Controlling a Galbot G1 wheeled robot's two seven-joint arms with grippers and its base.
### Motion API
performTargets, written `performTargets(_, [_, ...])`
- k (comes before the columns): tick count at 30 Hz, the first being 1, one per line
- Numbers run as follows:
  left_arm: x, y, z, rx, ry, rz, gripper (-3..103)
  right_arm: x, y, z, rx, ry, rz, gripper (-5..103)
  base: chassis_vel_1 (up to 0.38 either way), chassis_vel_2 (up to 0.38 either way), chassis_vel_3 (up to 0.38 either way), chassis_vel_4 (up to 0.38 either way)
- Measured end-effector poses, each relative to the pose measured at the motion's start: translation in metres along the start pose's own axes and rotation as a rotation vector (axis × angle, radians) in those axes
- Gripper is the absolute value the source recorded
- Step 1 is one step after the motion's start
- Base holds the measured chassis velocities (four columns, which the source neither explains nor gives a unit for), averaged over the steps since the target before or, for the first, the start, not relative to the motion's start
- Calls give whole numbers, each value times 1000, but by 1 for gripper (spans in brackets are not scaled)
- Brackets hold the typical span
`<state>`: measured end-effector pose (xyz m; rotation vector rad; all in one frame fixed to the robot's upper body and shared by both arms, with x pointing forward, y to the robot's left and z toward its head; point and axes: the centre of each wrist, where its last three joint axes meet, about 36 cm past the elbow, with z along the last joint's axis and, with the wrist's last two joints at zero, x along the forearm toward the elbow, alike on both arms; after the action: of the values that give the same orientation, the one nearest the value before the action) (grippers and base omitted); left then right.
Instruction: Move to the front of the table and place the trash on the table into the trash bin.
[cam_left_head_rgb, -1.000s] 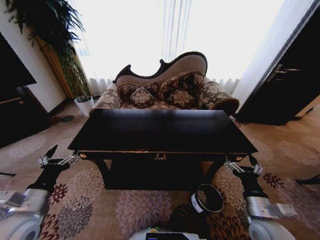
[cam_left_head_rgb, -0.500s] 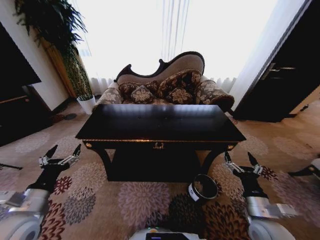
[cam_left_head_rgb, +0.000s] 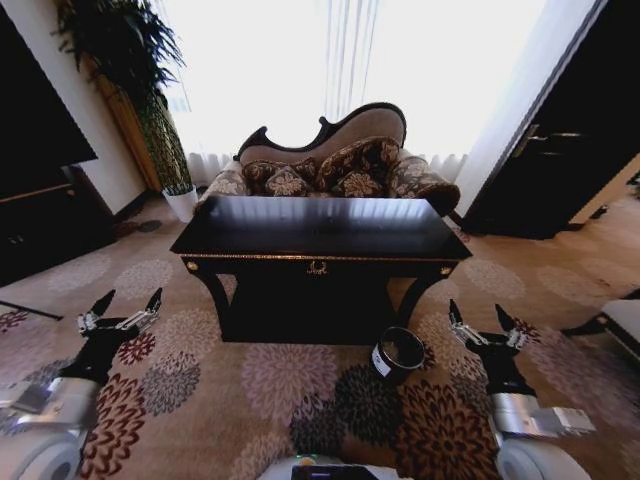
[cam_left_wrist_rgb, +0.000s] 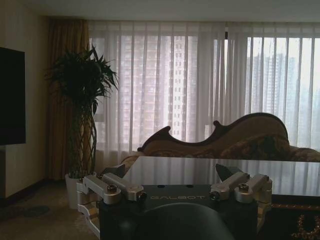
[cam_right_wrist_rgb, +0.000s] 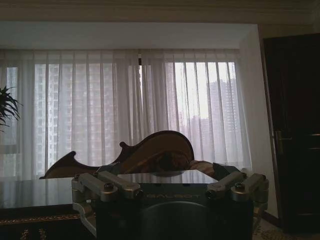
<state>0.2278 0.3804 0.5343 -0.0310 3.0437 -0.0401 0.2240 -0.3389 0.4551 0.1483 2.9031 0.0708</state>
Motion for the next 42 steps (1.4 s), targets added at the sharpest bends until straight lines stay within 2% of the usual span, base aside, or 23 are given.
performTargets(30, [0, 0, 0, 0, 0, 0, 100, 0, 0, 0, 0, 0, 0, 100, 242, -239, -240, 240])
performTargets(42, [0, 0, 0, 0, 0, 0, 100, 0, 0, 0, 0, 0, 0, 100, 50, -42, -48, 43])
